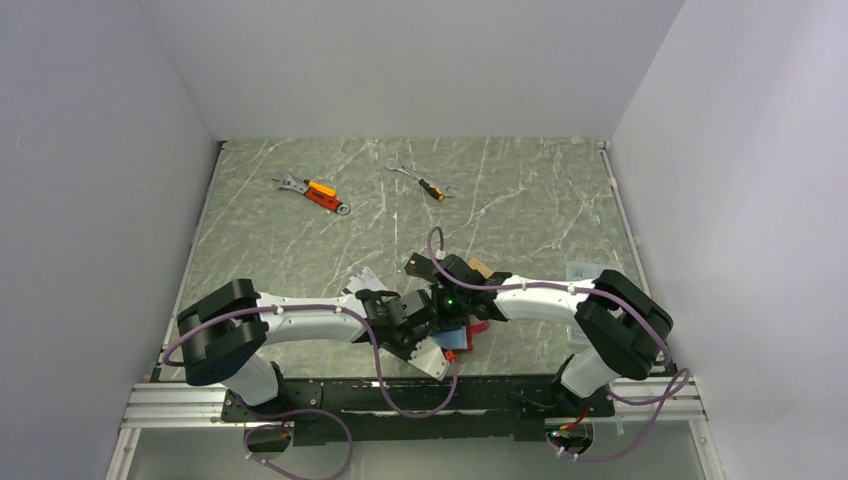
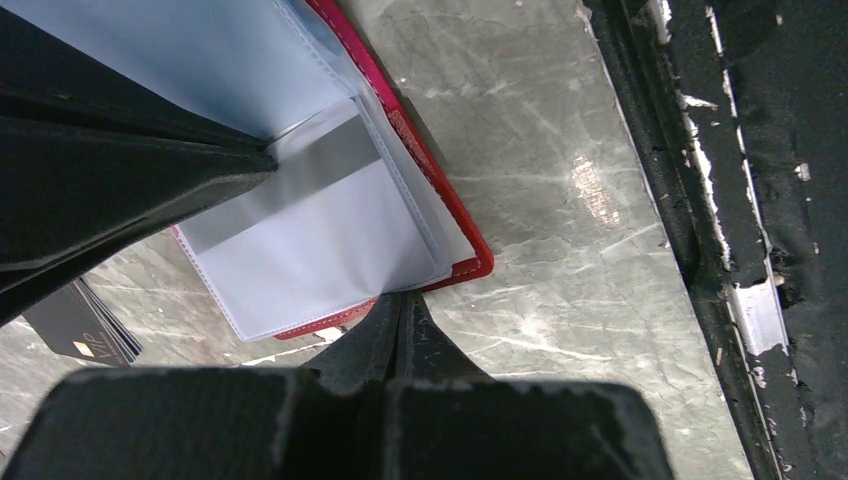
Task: Put the credit cards into the card holder
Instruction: Insert the credit card into the card holder, then pick up the credit card from the center of the board.
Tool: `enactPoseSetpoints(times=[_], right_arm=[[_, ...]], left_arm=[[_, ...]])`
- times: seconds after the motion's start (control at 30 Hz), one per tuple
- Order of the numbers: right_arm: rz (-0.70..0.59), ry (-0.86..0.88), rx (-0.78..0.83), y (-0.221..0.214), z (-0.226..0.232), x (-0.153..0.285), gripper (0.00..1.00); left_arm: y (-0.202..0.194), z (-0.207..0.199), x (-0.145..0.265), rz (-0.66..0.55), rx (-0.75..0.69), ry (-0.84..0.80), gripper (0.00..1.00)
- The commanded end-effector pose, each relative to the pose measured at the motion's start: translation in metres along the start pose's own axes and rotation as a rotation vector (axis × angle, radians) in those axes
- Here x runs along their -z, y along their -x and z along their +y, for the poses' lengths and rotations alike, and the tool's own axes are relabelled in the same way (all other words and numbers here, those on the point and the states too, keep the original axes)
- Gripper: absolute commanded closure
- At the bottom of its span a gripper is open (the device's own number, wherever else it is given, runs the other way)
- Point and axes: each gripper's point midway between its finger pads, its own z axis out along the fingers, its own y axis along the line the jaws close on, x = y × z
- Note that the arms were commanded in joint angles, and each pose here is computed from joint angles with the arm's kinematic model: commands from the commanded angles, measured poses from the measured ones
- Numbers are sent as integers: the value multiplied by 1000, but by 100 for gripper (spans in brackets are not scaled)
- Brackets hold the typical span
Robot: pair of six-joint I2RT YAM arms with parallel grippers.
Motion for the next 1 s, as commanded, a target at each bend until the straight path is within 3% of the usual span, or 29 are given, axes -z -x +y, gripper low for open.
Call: enactPoseSetpoints(times=[0.0,0.2,0.37,0.5,0.63,0.77,0.97], right_arm=[[-34,47,21,10,18,9,98],[-87,58,7,20,5,35,86],[-128,69,15,35,7,48,80],[-170,54,22,57,4,60,75],[-274,25,13,101,-9,79,60],[-329,23,28,150,-14,86,49],[-306,18,35,203,-20,59,47]], left_arm=[[0,8,1,-11,-7,39,100],[-2,15,19,-27,31,53,100],[12,23,54,-107,55,93,84],[6,45,84,-153,160,115,74],[-6,88,113,-251,323,187,64],[-23,125,108,-263,401,245,63],[-32,153,75,-252,344,277,66]])
